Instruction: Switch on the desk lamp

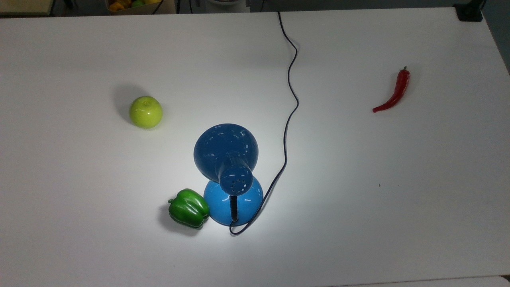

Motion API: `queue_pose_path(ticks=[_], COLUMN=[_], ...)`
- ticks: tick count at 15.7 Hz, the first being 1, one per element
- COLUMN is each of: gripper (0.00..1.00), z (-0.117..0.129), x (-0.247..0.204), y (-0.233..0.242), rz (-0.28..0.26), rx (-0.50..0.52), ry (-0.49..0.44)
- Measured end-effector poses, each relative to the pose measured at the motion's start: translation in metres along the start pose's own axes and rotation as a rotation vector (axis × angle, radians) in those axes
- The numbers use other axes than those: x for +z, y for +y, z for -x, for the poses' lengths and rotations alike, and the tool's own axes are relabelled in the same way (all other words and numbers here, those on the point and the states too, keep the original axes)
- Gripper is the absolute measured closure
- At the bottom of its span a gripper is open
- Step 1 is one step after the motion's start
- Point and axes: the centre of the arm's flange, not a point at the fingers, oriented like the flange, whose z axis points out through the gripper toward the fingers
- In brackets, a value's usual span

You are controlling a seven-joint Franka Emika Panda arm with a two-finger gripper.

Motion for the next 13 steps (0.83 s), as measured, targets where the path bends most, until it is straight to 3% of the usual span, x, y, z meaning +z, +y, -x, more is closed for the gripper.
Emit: queue_pose_path(ticks=[4,8,13], gripper=[0.0,0.0,0.0], z=[-0.003,-0.007,-0.01], x=[-0.002,-0.002,0.002], y=[0.032,0.047,0.042], rz=[-0.041,-0.062,-0.06], rx=[0.061,-0.055,-0.086], ry=[0.005,0.03,0.028])
